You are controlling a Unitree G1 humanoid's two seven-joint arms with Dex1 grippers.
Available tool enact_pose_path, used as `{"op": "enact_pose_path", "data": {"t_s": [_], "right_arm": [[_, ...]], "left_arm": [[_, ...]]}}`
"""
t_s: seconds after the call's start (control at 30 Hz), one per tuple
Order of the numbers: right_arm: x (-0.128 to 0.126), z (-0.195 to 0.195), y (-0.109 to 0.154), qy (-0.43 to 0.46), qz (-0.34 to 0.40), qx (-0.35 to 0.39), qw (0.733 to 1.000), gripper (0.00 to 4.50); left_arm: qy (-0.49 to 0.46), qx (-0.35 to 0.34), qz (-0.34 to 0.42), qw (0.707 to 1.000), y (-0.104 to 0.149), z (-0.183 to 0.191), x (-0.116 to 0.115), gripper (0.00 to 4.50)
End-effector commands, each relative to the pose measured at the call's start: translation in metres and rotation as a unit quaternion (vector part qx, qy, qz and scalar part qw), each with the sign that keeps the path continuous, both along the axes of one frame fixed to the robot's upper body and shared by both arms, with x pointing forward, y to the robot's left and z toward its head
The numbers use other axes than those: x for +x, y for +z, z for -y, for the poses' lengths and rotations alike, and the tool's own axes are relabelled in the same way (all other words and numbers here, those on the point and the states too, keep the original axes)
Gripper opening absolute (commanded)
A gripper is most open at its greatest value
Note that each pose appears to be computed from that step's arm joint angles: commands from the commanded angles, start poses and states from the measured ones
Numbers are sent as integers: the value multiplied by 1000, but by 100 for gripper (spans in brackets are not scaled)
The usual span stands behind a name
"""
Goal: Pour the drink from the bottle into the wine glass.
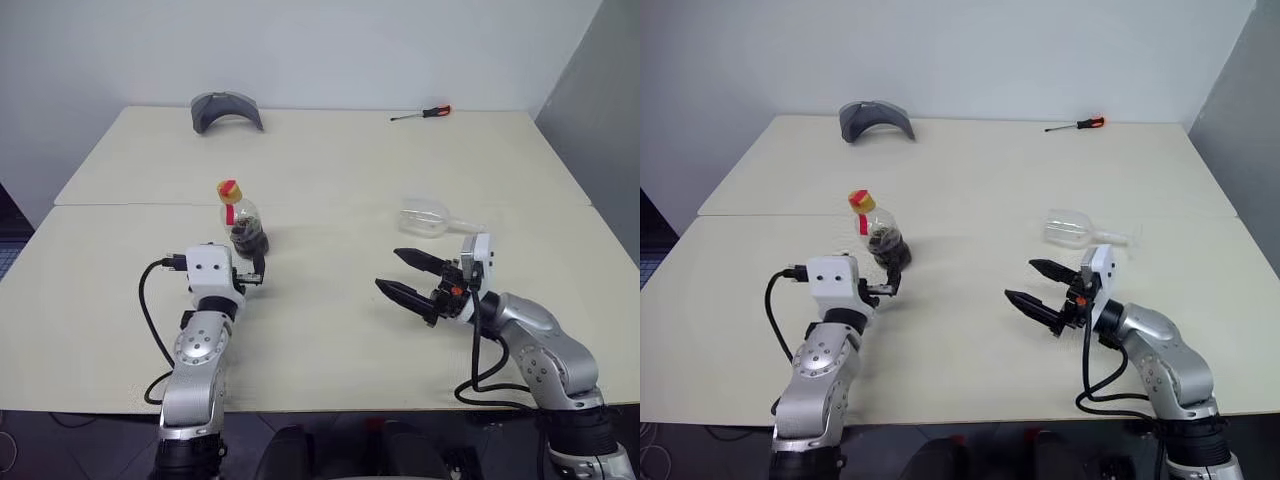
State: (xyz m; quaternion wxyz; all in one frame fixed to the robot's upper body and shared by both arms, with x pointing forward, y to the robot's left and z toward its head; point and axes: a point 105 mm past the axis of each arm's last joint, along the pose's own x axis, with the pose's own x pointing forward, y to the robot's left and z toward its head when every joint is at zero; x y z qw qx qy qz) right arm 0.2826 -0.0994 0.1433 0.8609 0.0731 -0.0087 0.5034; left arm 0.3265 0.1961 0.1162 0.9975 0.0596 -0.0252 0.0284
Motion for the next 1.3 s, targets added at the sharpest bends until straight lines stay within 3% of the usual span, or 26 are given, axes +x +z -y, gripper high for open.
{"op": "enact_pose_path", "data": {"t_s": [0.03, 0.5, 1.1, 1.2, 1.3], "right_arm": [[-4, -5, 13, 3, 27, 9, 1000, 450], [0, -4, 17, -18, 33, 3, 999, 450], [0, 0, 26, -41, 34, 2, 999, 450], [0, 1, 27, -48, 37, -2, 998, 450], [-1, 1, 28, -51, 35, 1, 998, 450]], "left_arm": [[-4, 11, 33, 999, 14, -1, 8, 448], [-29, 40, 55, 997, 15, -5, 40, 448], [-45, 27, 92, 994, 25, 1, 83, 448], [-42, 5, 120, 992, 32, 0, 81, 388], [-43, 8, 119, 992, 29, -1, 79, 299]]}}
